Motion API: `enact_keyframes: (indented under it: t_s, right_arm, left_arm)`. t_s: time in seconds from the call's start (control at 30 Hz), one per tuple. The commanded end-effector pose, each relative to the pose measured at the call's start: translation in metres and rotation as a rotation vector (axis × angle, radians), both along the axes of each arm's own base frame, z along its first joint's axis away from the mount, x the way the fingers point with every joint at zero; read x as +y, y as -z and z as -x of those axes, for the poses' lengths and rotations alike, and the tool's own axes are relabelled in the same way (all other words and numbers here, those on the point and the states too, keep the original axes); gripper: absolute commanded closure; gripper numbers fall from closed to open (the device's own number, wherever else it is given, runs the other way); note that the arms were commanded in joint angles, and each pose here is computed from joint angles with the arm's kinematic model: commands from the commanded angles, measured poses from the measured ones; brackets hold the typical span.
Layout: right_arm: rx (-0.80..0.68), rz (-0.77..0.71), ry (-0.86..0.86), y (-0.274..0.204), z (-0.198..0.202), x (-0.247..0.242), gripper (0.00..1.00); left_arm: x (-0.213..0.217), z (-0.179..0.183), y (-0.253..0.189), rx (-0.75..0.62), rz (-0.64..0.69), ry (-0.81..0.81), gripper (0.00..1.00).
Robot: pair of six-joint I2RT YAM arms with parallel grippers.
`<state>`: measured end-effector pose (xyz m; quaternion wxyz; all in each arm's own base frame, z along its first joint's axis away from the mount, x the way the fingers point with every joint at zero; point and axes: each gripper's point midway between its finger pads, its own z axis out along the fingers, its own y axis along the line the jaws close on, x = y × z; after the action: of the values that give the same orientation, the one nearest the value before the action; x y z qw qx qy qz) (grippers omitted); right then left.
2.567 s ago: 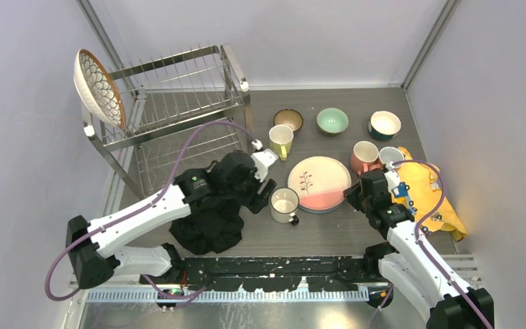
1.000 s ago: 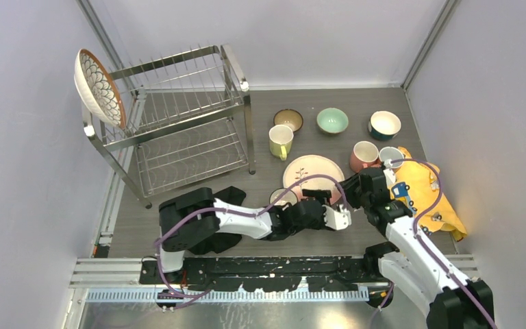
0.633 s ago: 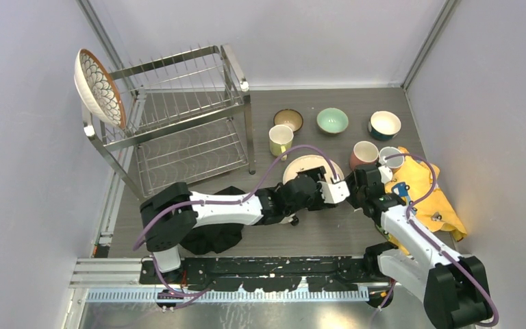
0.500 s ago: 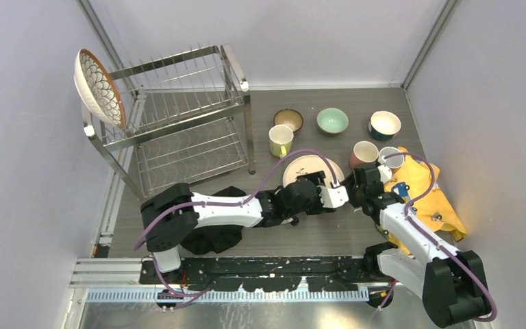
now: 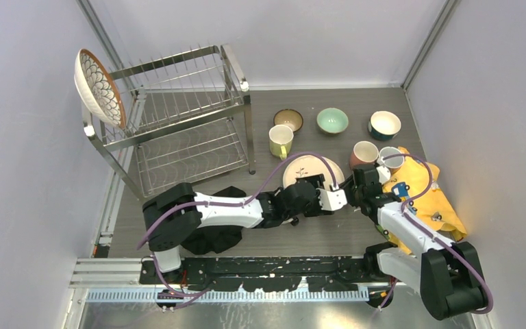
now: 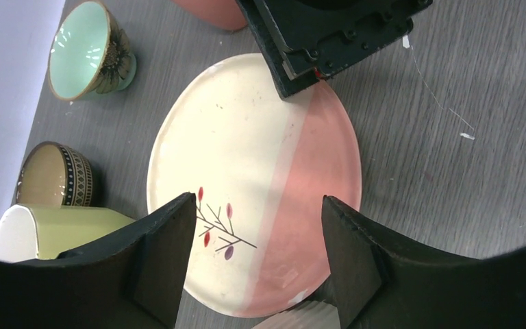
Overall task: Load the mixed dishes into the dish rack
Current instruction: Pick up the plate at the center of the board.
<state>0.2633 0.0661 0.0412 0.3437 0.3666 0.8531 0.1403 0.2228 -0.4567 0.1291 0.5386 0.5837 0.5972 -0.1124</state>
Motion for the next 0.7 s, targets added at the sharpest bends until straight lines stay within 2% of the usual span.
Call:
enact_keyframes:
  t_s: [0.0,0.13,0.23,0.67]
  right_arm:
    - [-0.026,0.006,0.026,-0.002,-0.007,-0.005,0.68]
    - [-0.039,0.02,0.032,-0.008,-0.004,-0.008,0.87]
    - [-0.063,0.022,0.028,-0.017,-0.003,-0.009,0.98]
    - [-0.117,-0.01,0.017,-0.044,0.001,-0.006,0.99]
  left_arm:
    - [-0.008,0.002,-0.005,-0.005,0.049,0.013,0.32]
    - [-0.01,0.004,-0.004,-0.008,0.052,0.031,0.33]
    - [-0.013,0.005,-0.002,-0.031,0.039,0.044,0.33]
    - [-0.026,0.015,0.022,-0.077,-0.044,0.09,0.33]
